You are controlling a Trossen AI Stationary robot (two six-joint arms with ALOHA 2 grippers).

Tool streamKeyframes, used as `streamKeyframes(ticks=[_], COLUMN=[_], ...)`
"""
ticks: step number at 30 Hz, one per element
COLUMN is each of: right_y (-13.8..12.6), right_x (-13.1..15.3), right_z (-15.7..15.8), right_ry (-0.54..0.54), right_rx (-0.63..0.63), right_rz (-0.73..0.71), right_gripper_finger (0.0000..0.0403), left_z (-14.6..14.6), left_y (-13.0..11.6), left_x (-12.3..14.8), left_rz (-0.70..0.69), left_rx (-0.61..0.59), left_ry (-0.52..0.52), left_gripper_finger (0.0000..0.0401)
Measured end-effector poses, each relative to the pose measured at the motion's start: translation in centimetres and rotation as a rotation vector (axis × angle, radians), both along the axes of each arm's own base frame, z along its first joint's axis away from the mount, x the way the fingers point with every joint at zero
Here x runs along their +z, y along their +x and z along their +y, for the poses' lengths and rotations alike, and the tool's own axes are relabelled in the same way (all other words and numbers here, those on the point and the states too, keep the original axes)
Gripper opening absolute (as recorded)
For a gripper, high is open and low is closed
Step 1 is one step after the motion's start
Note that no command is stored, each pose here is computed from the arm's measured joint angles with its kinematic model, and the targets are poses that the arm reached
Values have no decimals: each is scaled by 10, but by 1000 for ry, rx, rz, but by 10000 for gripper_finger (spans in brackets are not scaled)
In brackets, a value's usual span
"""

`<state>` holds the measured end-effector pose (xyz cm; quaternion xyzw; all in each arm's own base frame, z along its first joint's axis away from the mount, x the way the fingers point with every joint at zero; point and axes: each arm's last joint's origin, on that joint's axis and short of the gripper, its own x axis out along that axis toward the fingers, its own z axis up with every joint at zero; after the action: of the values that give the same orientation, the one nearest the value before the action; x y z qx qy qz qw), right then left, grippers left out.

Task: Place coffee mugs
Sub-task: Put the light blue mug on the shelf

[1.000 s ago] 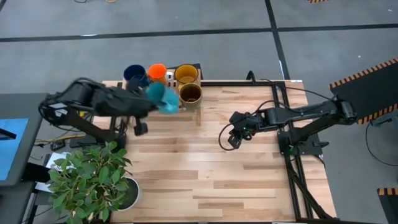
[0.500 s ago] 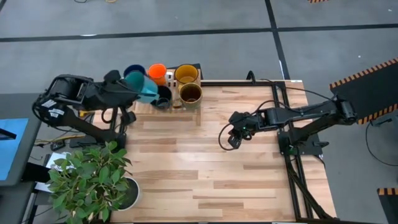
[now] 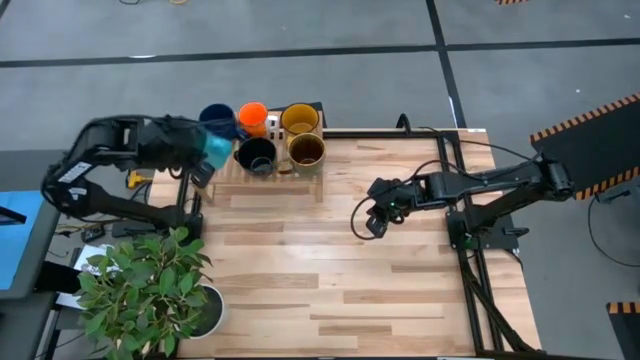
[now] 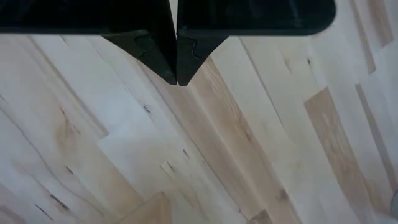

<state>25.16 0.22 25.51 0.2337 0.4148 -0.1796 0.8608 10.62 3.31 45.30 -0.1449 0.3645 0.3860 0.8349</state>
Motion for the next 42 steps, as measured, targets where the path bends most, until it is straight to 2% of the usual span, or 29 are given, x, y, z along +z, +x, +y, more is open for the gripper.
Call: streamKeyframes(ticks=[2,6,13,23,37,42], right_y=[0,0,0,1,1,2], right_x=[0,0,0,1,1,1], right_z=[0,-1,-3,-5,-5,-5], right_ry=[-2,-4,-5,-10,-11,-11], right_rx=[3,1,-7,-10,-11,-11], right_rz=[2,2,2,-8,-15,-20], right_gripper_finger=[21,21,21,21,21,21], left_z=[0,2,8,16,27,28], left_y=[0,7,16,37,52,54], left_x=[-11,-27,-47,-68,-76,-75], left_rz=[28,86,222,423,469,466], left_rx=[2,4,-1,-108,-138,-130], left_ry=[-44,-56,-24,4,-6,26], left_gripper_finger=[0,0,0,0,1,26])
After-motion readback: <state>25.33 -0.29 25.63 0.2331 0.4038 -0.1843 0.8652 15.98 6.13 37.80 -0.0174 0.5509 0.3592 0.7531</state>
